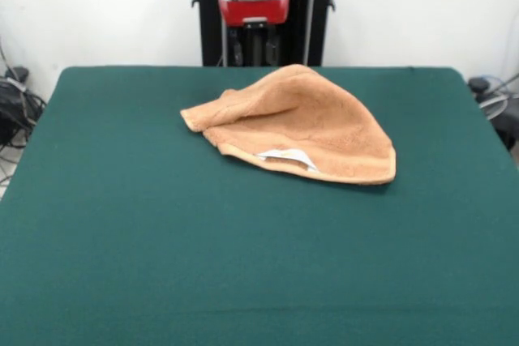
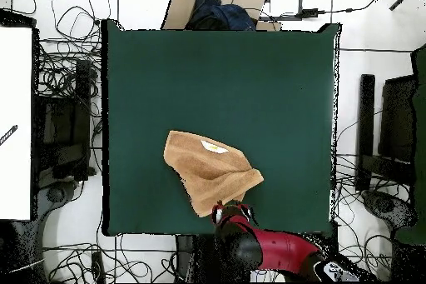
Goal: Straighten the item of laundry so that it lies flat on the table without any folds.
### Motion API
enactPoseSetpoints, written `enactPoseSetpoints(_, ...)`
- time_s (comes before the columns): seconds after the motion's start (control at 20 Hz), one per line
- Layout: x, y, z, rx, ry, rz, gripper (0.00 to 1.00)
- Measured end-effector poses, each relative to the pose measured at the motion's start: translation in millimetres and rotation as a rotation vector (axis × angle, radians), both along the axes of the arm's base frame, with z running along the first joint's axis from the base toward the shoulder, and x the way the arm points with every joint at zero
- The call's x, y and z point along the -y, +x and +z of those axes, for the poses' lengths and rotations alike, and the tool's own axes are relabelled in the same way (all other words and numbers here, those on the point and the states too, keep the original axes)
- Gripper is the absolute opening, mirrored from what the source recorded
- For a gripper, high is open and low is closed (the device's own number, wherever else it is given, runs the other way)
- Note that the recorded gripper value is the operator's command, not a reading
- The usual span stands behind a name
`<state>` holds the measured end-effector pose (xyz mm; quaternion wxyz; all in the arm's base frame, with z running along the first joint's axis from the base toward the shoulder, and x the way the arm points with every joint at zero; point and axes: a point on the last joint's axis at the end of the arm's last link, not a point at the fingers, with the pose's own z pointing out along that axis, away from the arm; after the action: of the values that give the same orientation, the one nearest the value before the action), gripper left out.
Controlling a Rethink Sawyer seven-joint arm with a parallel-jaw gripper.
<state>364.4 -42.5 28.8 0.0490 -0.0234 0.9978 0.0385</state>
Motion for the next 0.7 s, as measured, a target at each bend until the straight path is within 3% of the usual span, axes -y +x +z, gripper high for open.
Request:
enactPoseSetpoints(0.4,10.7,-68.7,-35.2,-0.084,0.051,-0.027,1.00)
enactPoseSetpoints(0.7,-1.5,-97.7,-51.7,-0.134,0.102,-0.011,1.00)
